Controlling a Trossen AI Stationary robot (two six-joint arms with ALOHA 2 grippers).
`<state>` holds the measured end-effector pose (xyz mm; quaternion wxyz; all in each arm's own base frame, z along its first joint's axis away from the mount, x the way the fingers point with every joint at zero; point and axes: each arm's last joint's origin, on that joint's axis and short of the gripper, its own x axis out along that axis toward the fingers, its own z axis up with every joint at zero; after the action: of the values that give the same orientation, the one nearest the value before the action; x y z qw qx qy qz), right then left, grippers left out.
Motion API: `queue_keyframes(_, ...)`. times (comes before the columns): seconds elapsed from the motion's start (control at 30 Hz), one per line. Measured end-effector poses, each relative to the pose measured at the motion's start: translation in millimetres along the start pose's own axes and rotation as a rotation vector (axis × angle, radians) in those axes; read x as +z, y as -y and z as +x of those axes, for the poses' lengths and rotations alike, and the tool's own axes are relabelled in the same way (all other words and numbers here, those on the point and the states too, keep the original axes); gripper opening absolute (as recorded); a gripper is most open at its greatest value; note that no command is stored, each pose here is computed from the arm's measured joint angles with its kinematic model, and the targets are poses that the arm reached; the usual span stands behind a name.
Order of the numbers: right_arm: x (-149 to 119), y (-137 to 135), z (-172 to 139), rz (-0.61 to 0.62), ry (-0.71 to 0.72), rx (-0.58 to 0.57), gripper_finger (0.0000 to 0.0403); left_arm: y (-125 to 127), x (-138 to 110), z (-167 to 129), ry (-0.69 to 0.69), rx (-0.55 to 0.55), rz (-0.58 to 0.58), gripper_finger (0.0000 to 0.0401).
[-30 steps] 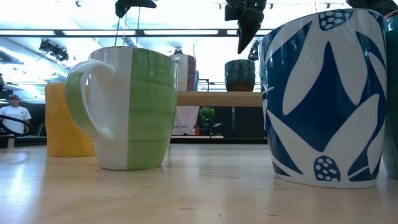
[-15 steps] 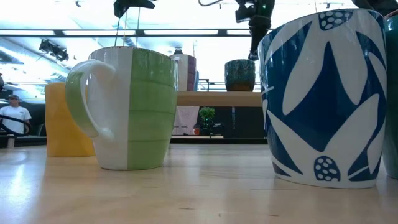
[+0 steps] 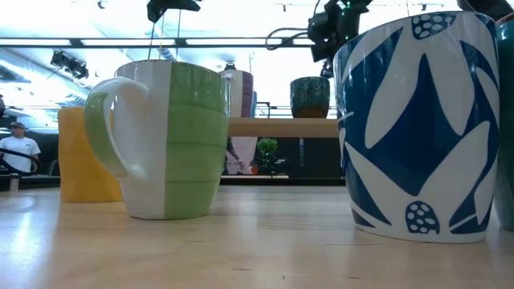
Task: Place coffee mugs
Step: Put the blue patterned mug on the shelf
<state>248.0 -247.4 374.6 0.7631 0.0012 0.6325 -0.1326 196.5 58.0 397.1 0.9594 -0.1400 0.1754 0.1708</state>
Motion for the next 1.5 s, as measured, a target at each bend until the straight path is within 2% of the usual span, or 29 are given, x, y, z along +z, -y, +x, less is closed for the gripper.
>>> queue_keyframes(0.37, 3.6, 2.7, 25.1, 0.013, 0.067, 0.078, 0.0231, 0.0, -0.1, 0.3, -0.001, 0.001, 0.01, 0.0118)
queue_keyframes(0.6, 11.2, -1.8, 36.3, -0.008, 0.108, 0.08, 0.0229, 0.0, -0.1, 0.4, -0.002, 0.001, 0.011, 0.0118)
queue_keyframes(0.87, 21.4, -4.3, 38.1, -0.07, 0.175, 0.044, 0.0229, 0.0, -0.1, 0.4, -0.002, 0.001, 0.012, 0.0118)
queue_keyframes(1.13, 13.9, 3.2, 38.8, -0.131, 0.109, -0.015, 0.0229, 0.0, 0.0, 0.3, -0.001, 0.001, 0.012, 0.0118)
queue_keyframes(1.23, 10.1, 11.2, 38.9, -0.112, 0.086, -0.067, 0.0228, 0.0, 0.0, 0.3, -0.001, 0.001, 0.012, 0.0118)
queue_keyframes(1.33, 8.7, 22.2, 38.3, -0.044, 0.125, -0.105, 0.022, 0.0, 0.0, 0.3, -0.001, 0.001, 0.013, 0.0118)
queue_keyframes(1.5, 6.2, 33.8, 37.4, 0.035, 0.231, -0.052, 0.0196, 0.0, 0.1, 0.3, -0.001, 0.001, 0.014, 0.0118)
